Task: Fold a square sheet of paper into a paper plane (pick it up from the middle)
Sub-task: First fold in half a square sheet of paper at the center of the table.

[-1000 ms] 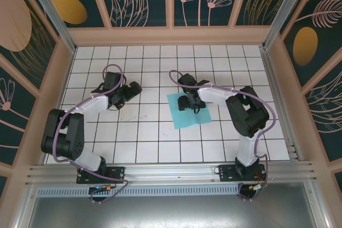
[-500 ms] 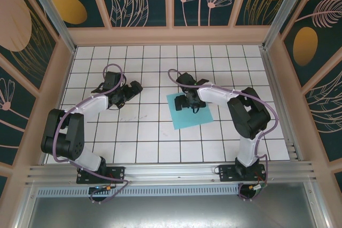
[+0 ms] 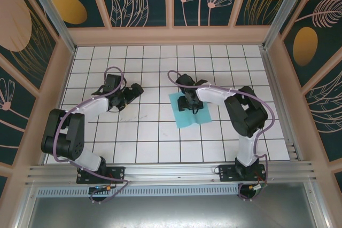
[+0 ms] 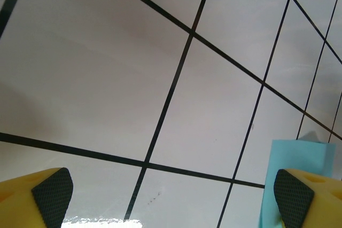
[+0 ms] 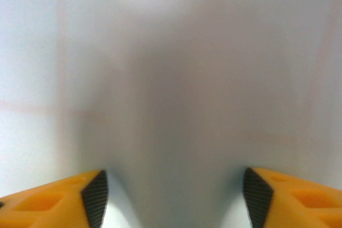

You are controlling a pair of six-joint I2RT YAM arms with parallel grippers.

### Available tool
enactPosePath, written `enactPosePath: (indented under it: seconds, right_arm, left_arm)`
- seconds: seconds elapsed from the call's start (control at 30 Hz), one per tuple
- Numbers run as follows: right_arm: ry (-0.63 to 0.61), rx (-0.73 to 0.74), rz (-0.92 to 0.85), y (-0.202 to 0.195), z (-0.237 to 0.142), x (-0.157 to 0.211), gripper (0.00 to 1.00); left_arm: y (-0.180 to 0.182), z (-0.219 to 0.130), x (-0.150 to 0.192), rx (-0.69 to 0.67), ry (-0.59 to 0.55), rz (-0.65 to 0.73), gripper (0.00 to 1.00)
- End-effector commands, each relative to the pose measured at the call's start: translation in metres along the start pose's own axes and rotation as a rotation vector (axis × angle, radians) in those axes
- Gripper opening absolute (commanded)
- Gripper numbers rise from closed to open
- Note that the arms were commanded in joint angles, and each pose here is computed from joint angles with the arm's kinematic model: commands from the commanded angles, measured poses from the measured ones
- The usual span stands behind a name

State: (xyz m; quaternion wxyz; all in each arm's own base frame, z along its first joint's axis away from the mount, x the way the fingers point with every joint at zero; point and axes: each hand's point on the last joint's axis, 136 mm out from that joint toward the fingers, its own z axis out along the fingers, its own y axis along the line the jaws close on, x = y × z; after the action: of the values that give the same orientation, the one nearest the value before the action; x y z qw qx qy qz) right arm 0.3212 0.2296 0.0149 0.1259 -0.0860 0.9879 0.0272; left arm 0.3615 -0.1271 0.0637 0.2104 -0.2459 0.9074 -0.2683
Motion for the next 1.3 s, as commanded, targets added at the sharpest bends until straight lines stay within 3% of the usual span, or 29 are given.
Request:
enactPosePath:
  seconds: [0.0,0.13,0.3,0.43,0.53,0.77,0.97,1.27]
  right_arm:
    - [0.073,0.027,0.023,-0.01,0.018,0.02,0.64]
    - [-0.008,-0.077,0.046,0.005,-0.002,-0.001,0.49]
    - [-0.126,-0.448,0.11,0.052,-0.051,-0.033,0.28]
    - [-0.2,-0.811,0.161,0.081,-0.1,-0.053,0.23]
    - [-0.218,-0.995,0.177,0.089,-0.125,-0.06,0.23]
    - [-0.155,-1.125,0.234,0.086,-0.119,-0.056,0.25]
    - [-0.076,-1.141,0.278,0.087,-0.101,-0.048,0.29]
    - [-0.023,-1.169,0.341,0.086,-0.092,-0.043,0.33]
  left_arm:
    - [-0.01,-0.005,0.002,0.076,-0.003,-0.012,0.99]
    - [-0.024,-0.014,0.006,0.189,-0.018,-0.016,0.99]
    - [-0.035,-0.024,0.014,0.305,-0.022,-0.022,0.98]
    - [-0.046,-0.033,0.025,0.419,0.0,-0.027,0.95]
    - [-0.056,-0.041,0.029,0.491,0.012,-0.023,0.92]
    - [-0.075,-0.054,0.04,0.636,0.055,-0.029,0.9]
    - [-0.095,-0.046,0.058,0.675,0.124,0.016,0.86]
    - [-0.117,-0.028,0.078,0.726,0.193,0.003,0.63]
